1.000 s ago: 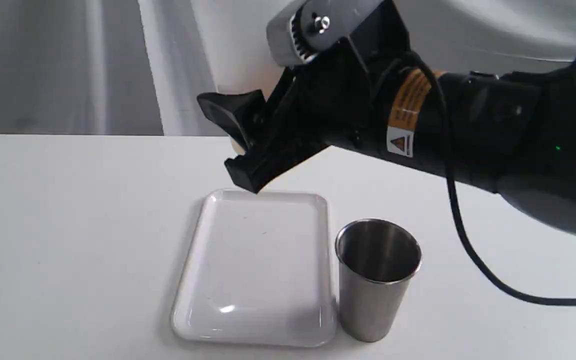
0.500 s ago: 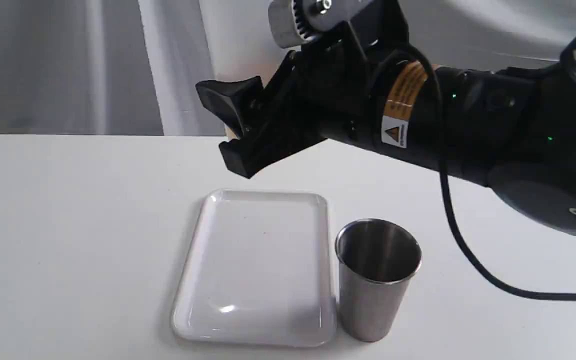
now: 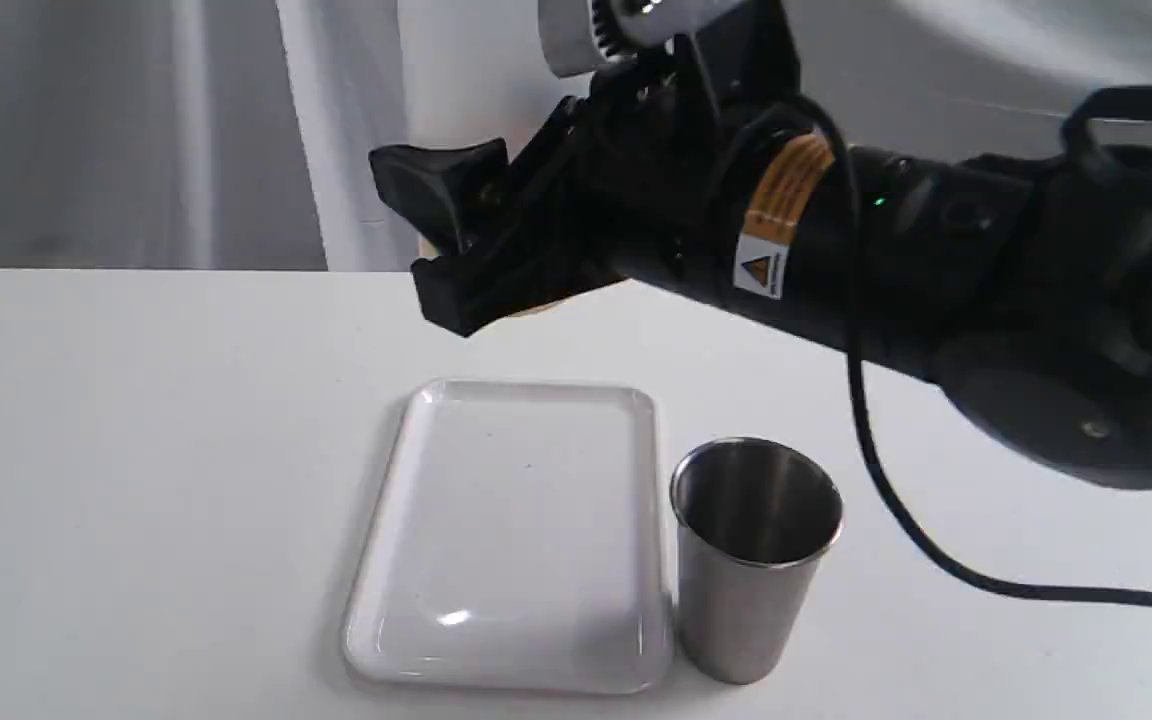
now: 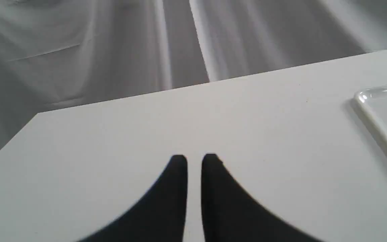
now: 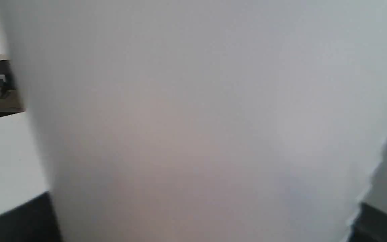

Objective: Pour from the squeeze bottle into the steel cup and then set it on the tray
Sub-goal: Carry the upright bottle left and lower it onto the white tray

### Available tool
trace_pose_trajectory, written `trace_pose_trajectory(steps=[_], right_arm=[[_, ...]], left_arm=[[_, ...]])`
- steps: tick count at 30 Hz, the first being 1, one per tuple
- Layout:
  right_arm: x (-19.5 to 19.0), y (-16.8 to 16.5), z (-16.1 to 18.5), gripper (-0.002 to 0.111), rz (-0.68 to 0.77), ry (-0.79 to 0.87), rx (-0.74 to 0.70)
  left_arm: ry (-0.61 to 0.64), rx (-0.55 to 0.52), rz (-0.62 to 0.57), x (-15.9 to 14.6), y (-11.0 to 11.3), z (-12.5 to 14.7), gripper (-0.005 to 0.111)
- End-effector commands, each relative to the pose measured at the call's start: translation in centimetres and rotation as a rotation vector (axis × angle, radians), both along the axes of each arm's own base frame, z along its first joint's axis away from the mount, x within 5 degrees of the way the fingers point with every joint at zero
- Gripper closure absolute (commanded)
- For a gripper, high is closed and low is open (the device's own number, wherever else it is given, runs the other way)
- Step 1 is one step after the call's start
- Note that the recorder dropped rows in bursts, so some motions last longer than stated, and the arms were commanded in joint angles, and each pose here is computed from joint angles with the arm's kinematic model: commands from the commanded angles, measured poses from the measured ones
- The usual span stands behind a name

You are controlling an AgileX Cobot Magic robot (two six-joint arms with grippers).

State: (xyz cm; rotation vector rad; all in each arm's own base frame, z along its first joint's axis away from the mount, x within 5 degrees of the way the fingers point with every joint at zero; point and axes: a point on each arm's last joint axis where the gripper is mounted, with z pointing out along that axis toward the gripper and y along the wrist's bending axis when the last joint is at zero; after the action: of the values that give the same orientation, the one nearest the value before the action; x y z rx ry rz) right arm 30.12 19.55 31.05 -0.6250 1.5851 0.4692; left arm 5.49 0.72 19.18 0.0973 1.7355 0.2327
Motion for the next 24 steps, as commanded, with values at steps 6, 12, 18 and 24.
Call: trace_pose_trajectory(steps=[6, 12, 18, 24], right_arm=[[2.3, 1.8, -3.9, 0.108, 0.033, 0.022, 0.091], [3.1, 2.2, -5.8, 0.108, 0.025, 0.049, 0.117], [3.6, 2.5, -6.9, 0.108, 0.024, 0.021, 0.143], [3.8, 2.4, -7.2, 0.108, -0.014, 0.060, 0.161]], left_arm=[[-0.014, -0.006, 0.001, 0.0, 0.0, 0.0, 0.098], [-0.014, -0.006, 0.001, 0.0, 0.0, 0.0, 0.098], [-0.014, -0.006, 0.001, 0.0, 0.0, 0.0, 0.098], [-0.014, -0.004, 0.001, 0.0, 0.0, 0.0, 0.098]])
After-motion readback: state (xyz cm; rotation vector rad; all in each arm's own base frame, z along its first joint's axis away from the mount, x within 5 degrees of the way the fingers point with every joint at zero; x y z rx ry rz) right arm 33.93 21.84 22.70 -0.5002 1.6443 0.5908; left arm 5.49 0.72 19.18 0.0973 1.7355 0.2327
